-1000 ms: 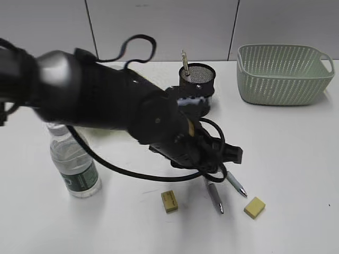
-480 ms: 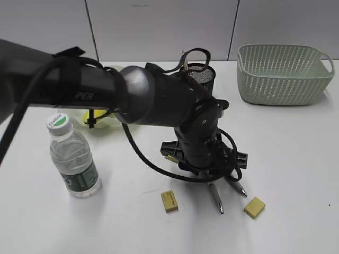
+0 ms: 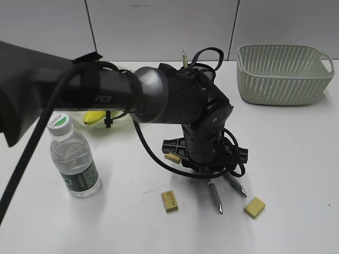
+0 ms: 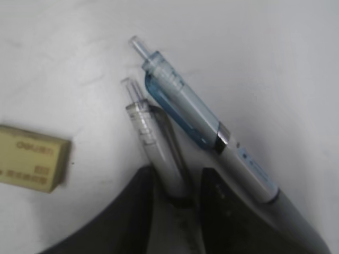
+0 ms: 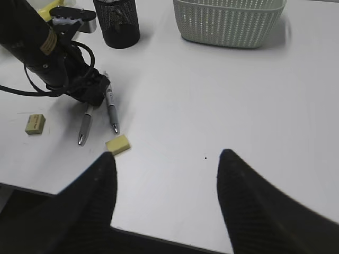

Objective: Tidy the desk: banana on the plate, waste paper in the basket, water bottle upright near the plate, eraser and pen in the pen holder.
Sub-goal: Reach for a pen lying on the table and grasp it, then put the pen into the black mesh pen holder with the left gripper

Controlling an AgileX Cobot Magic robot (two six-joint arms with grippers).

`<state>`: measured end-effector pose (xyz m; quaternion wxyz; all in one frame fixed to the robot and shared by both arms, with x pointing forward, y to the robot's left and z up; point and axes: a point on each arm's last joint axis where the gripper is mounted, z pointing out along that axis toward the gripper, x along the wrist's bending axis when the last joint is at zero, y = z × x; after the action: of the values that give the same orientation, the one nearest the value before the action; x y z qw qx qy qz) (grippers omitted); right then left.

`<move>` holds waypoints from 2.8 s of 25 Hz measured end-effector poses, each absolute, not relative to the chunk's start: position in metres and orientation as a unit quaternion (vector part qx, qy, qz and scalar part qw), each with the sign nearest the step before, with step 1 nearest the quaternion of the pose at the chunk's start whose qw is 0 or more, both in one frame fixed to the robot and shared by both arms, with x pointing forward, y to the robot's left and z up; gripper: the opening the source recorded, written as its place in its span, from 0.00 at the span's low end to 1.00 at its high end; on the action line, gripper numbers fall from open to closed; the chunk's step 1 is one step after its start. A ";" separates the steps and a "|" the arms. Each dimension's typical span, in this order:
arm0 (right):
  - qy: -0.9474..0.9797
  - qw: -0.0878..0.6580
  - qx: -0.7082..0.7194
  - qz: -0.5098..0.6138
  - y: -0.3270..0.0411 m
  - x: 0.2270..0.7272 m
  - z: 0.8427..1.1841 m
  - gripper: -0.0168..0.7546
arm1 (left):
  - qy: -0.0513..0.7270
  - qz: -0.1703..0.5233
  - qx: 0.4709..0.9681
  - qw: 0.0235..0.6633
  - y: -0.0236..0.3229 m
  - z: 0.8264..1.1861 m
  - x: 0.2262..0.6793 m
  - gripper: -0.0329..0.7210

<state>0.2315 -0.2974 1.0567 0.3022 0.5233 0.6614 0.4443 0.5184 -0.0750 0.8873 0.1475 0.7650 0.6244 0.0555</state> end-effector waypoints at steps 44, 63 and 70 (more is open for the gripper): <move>0.662 0.302 0.523 0.444 -0.297 0.232 1.057 0.64 | 0.300 0.190 0.698 0.621 -0.007 0.984 0.662 0.16; 0.662 0.302 0.523 0.444 -0.297 0.232 1.057 0.64 | 0.301 0.199 0.698 0.619 -0.007 0.988 0.661 0.53; 0.662 0.302 0.523 0.444 -0.297 0.232 1.057 0.64 | 0.403 0.328 0.727 0.449 0.038 1.082 0.629 0.42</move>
<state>0.2315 -0.2974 1.0567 0.3024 0.5229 0.6616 0.4442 0.6293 0.0384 1.0821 0.4486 0.7273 0.4032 0.3275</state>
